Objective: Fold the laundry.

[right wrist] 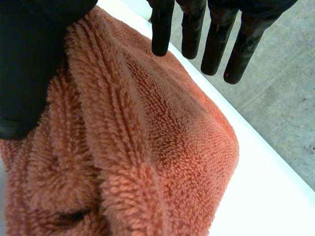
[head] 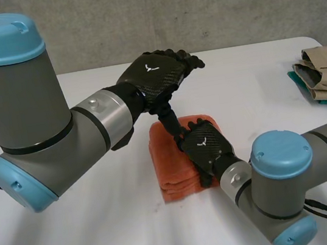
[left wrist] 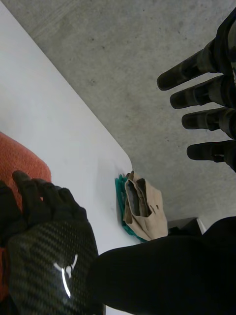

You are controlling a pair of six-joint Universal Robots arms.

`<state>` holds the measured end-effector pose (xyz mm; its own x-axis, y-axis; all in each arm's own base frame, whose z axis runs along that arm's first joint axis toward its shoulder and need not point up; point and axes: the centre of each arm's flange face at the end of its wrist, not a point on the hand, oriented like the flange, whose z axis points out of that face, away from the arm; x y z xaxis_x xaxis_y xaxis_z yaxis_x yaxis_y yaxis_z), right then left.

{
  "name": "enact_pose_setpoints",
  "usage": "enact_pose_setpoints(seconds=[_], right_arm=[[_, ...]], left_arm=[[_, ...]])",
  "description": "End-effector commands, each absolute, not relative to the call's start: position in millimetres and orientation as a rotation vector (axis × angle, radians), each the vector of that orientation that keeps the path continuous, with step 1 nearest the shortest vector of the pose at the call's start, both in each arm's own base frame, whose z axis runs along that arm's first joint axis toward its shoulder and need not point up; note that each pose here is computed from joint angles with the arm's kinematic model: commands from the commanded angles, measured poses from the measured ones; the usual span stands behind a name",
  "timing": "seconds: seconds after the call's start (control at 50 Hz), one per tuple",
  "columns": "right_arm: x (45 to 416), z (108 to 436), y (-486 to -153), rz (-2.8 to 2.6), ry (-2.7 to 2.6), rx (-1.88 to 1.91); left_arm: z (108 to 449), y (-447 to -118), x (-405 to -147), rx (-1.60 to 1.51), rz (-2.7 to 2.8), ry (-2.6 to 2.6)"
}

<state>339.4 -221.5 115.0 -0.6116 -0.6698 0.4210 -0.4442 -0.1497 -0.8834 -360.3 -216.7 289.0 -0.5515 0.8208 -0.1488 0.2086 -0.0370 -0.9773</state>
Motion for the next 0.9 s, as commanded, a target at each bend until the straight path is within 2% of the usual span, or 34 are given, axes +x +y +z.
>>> enact_pose_setpoints(seconds=[0.02,0.18,0.32,0.4,0.5,0.6,0.64,0.82,0.9], right_arm=[[346,106,-234,-1.854,1.926,-1.285],[340,111,-251,-1.892,1.949,-1.240],[300,141,-297,-2.025,2.015,-1.135],[266,147,-326,-2.051,2.068,-1.140],[225,152,-363,-2.056,2.044,-1.311],[213,165,-393,-2.155,1.926,-1.449],[210,178,-407,-2.219,1.871,-1.441],[178,283,-484,-2.608,1.575,-1.112],[154,304,-511,-2.704,1.485,-1.009]], left_arm=[[288,-217,-359,-1.053,1.607,-1.765],[285,-217,-359,-1.054,1.602,-1.772],[286,-216,-359,-1.053,1.605,-1.769],[286,-216,-359,-1.054,1.604,-1.768],[285,-215,-359,-1.052,1.596,-1.774],[283,-214,-358,-1.055,1.587,-1.780],[283,-214,-358,-1.054,1.588,-1.781],[281,-214,-358,-1.055,1.583,-1.788],[281,-213,-358,-1.052,1.583,-1.789]])
